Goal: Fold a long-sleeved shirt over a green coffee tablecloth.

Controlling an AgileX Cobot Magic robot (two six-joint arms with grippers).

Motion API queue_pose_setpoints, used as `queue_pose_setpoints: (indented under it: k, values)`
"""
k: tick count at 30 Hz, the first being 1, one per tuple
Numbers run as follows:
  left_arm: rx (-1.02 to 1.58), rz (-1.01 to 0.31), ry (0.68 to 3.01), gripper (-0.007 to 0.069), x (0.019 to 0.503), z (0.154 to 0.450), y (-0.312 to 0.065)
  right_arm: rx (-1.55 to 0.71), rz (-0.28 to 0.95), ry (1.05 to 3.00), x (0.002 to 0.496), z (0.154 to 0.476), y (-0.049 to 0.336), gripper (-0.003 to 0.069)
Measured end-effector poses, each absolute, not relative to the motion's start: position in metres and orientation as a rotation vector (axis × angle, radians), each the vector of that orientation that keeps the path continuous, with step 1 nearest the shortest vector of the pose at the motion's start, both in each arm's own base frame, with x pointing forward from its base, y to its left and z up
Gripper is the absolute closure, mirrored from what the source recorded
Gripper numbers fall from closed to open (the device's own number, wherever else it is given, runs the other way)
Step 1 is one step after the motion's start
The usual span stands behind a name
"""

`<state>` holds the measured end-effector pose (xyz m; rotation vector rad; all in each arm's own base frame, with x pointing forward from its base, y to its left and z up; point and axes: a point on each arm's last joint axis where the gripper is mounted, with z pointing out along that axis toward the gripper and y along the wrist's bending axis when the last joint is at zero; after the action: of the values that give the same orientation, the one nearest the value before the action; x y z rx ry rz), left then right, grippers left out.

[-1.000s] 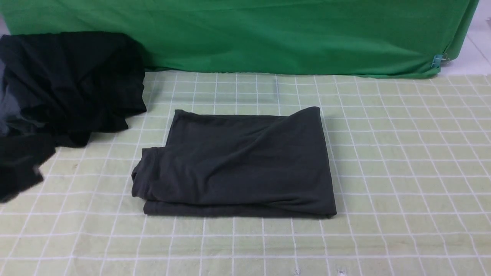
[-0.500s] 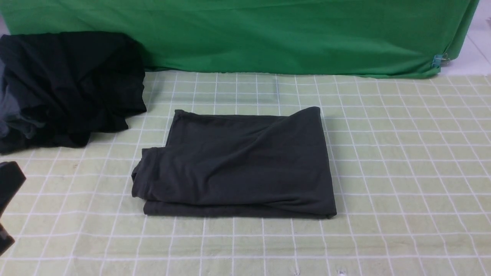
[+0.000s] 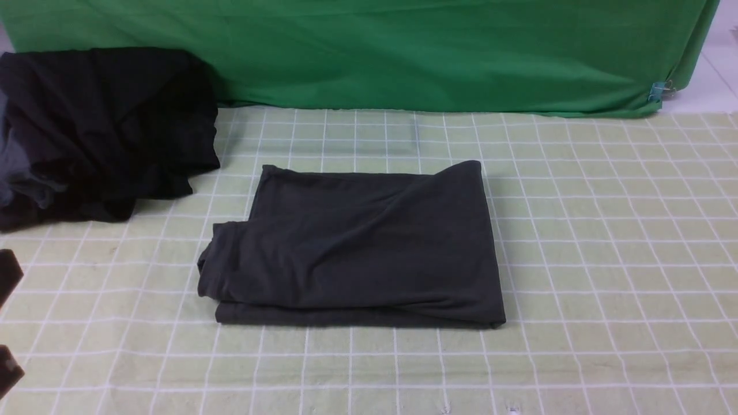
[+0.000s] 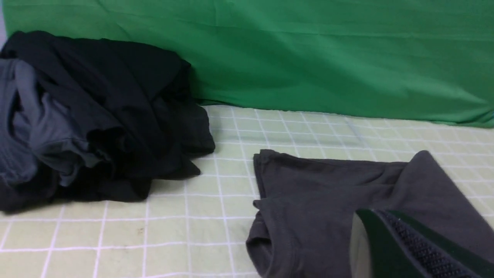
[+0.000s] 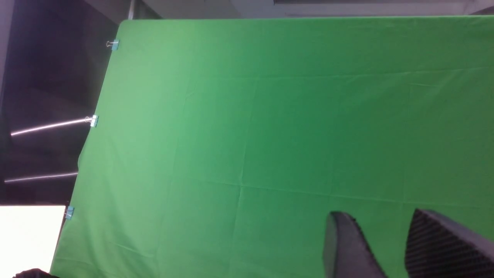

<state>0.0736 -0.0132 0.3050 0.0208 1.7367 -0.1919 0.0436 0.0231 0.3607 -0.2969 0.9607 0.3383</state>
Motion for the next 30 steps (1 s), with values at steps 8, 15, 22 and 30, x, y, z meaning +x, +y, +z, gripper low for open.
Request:
queue_pose_setpoints:
  k: [8,15,22,30]
  values:
    - [0.114,-0.055,1.734,0.0624,0.07,0.303,-0.009,-0.297,0.338,0.962,0.044,0.361,0.023,0.0421]
    - [0.111,0.015,1.651,0.0624,0.062,0.277,-0.005,-0.297,0.338,0.962,0.044,0.361,0.023,0.0421]
    - [0.083,0.083,1.686,0.0624,0.057,0.201,0.0,-0.297,0.338,0.961,0.044,0.361,0.023,0.042]
    - [0.059,0.107,1.721,0.0624,0.056,0.19,0.002,-0.297,0.338,0.962,0.044,0.36,0.023,0.0419]
